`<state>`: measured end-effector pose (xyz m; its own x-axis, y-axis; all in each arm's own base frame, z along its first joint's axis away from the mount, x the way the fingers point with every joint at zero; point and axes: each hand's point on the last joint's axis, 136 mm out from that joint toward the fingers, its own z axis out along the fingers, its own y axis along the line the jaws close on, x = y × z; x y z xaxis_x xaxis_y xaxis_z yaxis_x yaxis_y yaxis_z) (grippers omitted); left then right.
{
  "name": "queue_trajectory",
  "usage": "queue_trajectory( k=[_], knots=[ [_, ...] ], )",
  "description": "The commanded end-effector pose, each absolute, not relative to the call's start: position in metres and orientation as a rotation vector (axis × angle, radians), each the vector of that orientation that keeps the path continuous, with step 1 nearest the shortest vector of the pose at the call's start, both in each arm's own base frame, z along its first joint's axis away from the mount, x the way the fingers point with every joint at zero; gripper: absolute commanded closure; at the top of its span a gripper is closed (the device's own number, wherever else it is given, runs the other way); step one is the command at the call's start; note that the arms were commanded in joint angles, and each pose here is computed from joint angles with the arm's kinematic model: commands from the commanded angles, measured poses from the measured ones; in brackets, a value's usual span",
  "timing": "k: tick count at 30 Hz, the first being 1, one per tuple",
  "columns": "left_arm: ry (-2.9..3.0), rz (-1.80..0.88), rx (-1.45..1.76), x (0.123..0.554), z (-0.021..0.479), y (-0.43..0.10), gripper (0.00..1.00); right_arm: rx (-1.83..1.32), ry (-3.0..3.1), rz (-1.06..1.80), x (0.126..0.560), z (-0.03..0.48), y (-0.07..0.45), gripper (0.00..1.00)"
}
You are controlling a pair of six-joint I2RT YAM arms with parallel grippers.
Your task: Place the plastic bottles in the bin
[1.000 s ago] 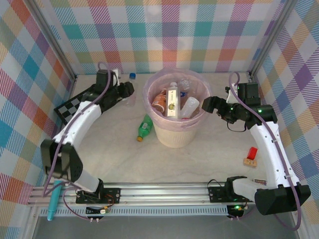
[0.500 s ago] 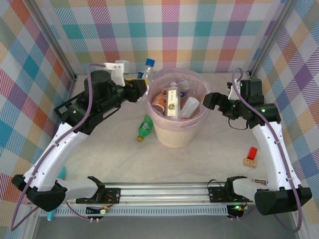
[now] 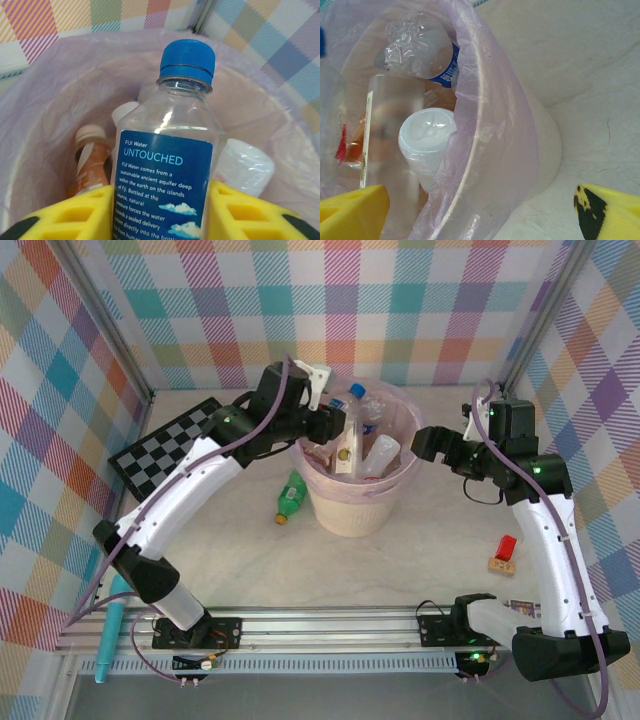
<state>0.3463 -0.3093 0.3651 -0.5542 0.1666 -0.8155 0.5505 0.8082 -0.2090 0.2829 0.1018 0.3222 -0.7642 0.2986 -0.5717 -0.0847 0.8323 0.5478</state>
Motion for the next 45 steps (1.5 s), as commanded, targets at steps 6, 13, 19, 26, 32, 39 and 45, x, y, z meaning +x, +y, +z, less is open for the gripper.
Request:
queue_trajectory(
  k=[6,13,19,26,32,39,45],
  knots=[
    [2.138,-0.342,0.622,0.356,0.364,-0.295,0.17,0.132,2.313,0.719,0.282,0.329,0.1,0.05],
    [1.99,-0.405,0.595,0.36,0.402,-0.301,0.29,0.14,2.326,0.735,0.286,0.322,0.101,0.05],
    [2.06,-0.301,0.678,0.372,0.374,-0.308,0.4,0.142,2.335,0.729,0.287,0.319,0.101,0.05],
    [2.114,-0.099,0.64,0.401,0.347,-0.3,0.48,0.146,2.345,0.727,0.288,0.315,0.101,0.05],
    [2.171,-0.094,0.652,0.412,0.325,-0.305,0.56,0.146,2.351,0.719,0.287,0.312,0.101,0.05],
    [2.246,-0.293,0.703,0.405,0.299,-0.325,0.67,0.145,2.357,0.709,0.289,0.309,0.1,0.05],
    [2.303,-0.407,0.656,0.405,0.271,-0.33,0.69,0.139,2.347,0.722,0.289,0.312,0.101,0.05]
  ],
)
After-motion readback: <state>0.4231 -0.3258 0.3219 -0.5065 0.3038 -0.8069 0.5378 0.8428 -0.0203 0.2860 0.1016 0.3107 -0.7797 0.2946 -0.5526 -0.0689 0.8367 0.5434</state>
